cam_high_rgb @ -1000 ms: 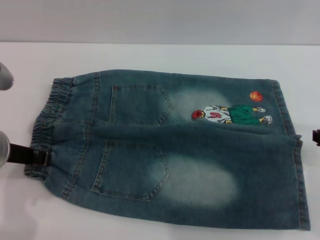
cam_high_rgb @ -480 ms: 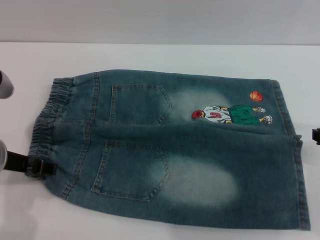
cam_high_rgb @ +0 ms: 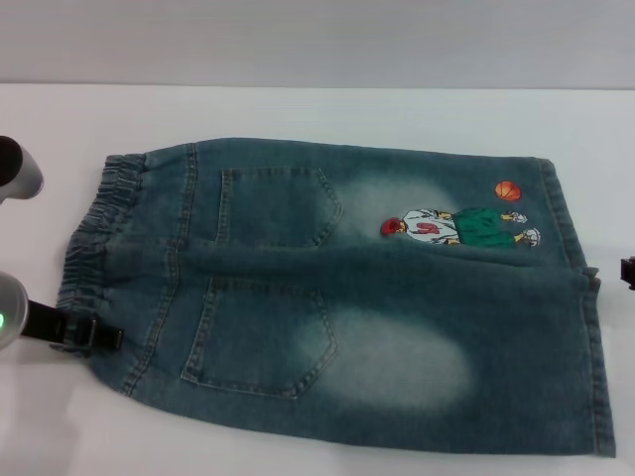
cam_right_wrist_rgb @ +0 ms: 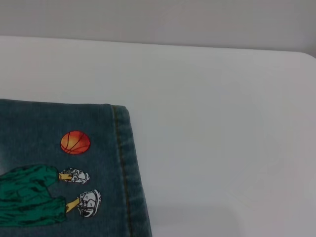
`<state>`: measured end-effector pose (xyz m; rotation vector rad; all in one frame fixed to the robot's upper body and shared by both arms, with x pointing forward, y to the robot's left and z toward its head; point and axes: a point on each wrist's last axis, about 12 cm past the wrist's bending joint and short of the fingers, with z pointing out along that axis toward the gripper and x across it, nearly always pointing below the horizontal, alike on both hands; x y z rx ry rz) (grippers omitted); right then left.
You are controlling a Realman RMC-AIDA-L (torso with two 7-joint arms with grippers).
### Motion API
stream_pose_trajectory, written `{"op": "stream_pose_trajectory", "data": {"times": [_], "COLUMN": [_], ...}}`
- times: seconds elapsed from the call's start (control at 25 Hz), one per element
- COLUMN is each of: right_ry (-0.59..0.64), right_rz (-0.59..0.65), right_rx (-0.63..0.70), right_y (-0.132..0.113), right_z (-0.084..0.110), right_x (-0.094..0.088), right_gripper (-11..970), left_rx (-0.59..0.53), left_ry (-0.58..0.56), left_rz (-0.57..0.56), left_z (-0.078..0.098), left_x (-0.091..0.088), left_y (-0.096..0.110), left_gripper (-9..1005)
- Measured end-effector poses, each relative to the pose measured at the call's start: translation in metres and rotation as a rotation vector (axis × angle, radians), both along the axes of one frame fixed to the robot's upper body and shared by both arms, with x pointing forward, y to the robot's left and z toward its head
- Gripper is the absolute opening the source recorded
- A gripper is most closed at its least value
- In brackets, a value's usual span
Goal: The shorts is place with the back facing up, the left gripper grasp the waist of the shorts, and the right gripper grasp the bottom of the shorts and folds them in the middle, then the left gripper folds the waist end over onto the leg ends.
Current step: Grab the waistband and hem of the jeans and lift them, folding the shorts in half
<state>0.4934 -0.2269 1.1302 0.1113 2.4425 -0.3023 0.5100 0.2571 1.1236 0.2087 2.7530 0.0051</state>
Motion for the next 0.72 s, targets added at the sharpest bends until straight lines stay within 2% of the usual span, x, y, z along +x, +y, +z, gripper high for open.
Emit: {"op": "stream_pose_trajectory", "data": {"times": [0.72], "right_ry": [0.002], "right_rz": [0.009], "right_rx": [-0.007], "right_y": [0.0005], "right_z": [-0.0006], "right_x": [0.0010], "right_gripper": [541], "left_rx": [0.001], "left_ry": [0.009], "left_rz": [0.010], "left_z": [-0.0018], "left_x": [0.0005], "left_y": [0.0002], "left_gripper": [831]}}
